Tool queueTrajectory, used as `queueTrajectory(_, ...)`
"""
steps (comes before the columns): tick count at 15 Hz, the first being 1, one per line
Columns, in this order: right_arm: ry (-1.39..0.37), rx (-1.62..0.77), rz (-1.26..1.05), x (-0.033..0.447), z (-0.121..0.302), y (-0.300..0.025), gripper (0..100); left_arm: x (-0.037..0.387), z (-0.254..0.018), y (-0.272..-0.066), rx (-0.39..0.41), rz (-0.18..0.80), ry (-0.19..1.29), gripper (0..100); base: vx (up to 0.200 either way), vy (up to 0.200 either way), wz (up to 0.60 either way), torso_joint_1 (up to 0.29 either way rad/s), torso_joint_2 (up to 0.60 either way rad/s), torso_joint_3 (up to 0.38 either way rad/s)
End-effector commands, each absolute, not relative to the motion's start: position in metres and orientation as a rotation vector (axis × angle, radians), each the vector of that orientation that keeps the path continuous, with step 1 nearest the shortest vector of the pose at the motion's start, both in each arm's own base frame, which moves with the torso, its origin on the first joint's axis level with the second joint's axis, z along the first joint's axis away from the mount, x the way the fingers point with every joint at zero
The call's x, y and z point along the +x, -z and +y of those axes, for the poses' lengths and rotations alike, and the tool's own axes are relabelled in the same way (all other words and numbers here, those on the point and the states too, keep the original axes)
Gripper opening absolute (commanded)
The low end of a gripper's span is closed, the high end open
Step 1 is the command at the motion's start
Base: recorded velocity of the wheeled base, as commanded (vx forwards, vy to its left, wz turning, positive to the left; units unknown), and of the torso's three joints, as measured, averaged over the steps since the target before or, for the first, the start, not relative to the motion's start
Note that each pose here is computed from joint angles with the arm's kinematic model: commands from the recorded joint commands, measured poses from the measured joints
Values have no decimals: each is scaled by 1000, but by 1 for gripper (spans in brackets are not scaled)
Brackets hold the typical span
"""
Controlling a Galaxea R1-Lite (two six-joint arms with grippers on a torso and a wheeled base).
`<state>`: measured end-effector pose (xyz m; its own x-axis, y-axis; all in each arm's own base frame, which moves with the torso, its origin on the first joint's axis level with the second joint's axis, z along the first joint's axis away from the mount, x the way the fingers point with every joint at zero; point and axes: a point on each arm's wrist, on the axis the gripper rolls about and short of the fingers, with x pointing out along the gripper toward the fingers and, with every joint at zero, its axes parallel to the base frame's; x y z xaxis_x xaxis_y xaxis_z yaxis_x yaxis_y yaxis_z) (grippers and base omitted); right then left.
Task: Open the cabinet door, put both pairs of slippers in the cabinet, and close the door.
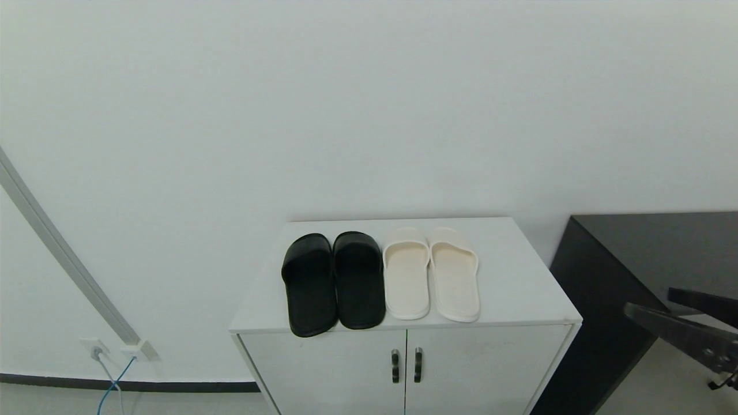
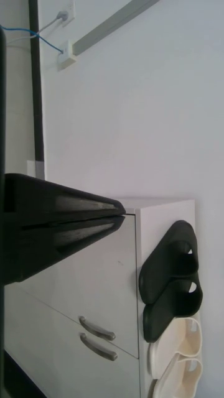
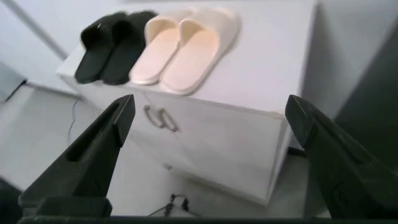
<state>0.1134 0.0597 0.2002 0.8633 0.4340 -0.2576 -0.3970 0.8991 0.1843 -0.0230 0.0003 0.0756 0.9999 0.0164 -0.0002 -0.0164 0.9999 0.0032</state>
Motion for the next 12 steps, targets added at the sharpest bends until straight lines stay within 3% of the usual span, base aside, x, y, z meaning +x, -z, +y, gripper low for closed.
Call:
queueTrajectory(1,-487,119,366,144,109,-204,100,-23,0,-76,3,2,-17,0,0,0,0,0,0,0)
queueTrajectory(5,-406,116,385,172,175,-202,100,-23,0,-76,2,2,-17,0,0,0,0,0,0,0)
queueTrajectory(12,-213,69,387,234,245,-174,100,-23,0,-76,0,2,-17,0,0,0,0,0,0,0)
